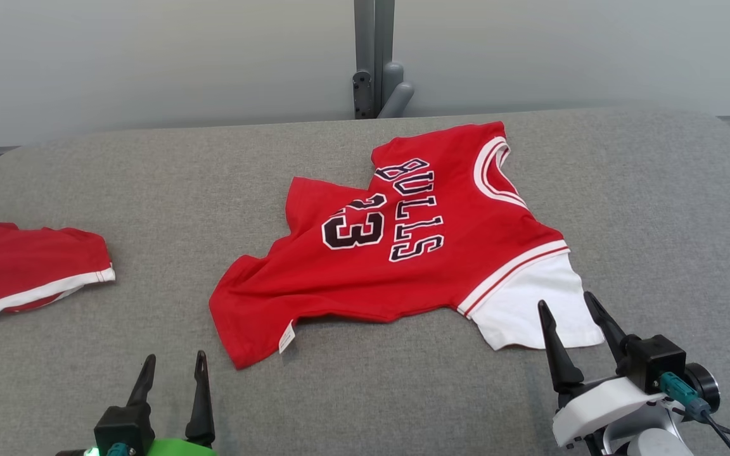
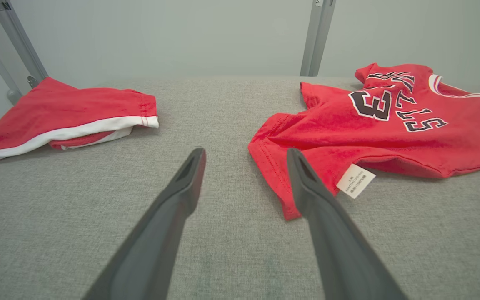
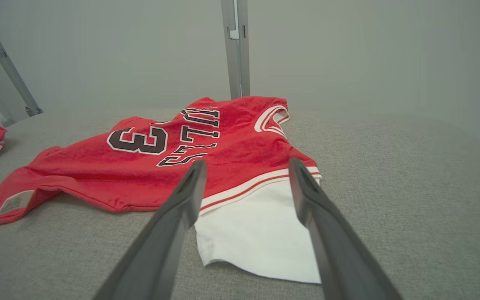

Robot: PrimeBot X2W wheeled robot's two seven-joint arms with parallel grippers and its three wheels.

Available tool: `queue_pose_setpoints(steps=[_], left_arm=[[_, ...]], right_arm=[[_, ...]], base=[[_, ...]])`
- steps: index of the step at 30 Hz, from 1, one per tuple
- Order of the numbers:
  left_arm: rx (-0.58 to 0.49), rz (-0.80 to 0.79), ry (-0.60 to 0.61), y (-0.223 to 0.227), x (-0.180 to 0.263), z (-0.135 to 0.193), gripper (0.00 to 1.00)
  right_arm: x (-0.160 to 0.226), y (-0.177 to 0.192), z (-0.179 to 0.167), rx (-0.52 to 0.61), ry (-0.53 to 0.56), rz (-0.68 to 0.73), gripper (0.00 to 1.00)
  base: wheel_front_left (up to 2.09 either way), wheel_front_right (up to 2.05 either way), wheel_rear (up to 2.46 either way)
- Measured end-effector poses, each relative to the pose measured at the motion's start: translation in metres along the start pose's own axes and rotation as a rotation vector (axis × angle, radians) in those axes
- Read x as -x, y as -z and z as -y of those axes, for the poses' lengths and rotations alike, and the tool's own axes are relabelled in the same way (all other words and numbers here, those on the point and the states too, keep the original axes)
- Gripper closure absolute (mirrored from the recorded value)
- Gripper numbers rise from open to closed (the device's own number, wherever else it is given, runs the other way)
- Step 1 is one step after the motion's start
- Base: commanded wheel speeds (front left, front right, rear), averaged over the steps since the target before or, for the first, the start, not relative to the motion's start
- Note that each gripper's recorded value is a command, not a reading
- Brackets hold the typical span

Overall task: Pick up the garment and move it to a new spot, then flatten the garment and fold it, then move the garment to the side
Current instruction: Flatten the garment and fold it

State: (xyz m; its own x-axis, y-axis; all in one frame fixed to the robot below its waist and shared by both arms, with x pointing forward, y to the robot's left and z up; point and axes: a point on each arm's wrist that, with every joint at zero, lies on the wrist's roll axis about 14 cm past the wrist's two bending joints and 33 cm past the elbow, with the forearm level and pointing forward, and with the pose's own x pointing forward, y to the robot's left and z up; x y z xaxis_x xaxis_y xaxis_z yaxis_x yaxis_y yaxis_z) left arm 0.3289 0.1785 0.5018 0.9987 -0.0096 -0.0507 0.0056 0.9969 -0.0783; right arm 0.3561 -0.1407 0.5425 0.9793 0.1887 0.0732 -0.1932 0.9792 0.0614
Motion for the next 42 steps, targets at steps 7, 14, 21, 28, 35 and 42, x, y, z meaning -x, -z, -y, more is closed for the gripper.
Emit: queue_pose_setpoints(steps=[7,14,21,28,35,42], left_arm=[[0.033,-0.044,0.048,0.013,-0.002,0.017,0.0],[0.083,-0.149,0.113,0.044,-0.01,0.038,0.0],[0.114,-0.23,0.123,0.068,-0.025,0.043,0.0],[0.124,-0.268,0.13,0.081,-0.031,0.046,0.0],[0.14,-0.273,0.127,0.083,-0.037,0.045,0.08],[0.151,-0.277,0.153,0.084,-0.041,0.051,1.0]], right_arm=[[-0.001,0.009,0.004,-0.001,0.007,-0.026,0.0],[-0.01,0.021,0.007,0.003,0.004,-0.061,0.0],[-0.019,0.034,0.022,0.011,0.03,-0.098,0.0],[-0.015,0.044,0.032,0.012,0.058,-0.13,0.0],[-0.018,0.046,0.036,0.014,0.067,-0.134,0.0],[-0.013,0.062,0.047,0.003,0.102,-0.183,0.0]], base=[[0.0,0.0,0.0],[0.0,0.0,0.0],[0.0,0.0,0.0],[0.0,0.0,0.0],[0.0,0.0,0.0],[0.0,0.0,0.0]])
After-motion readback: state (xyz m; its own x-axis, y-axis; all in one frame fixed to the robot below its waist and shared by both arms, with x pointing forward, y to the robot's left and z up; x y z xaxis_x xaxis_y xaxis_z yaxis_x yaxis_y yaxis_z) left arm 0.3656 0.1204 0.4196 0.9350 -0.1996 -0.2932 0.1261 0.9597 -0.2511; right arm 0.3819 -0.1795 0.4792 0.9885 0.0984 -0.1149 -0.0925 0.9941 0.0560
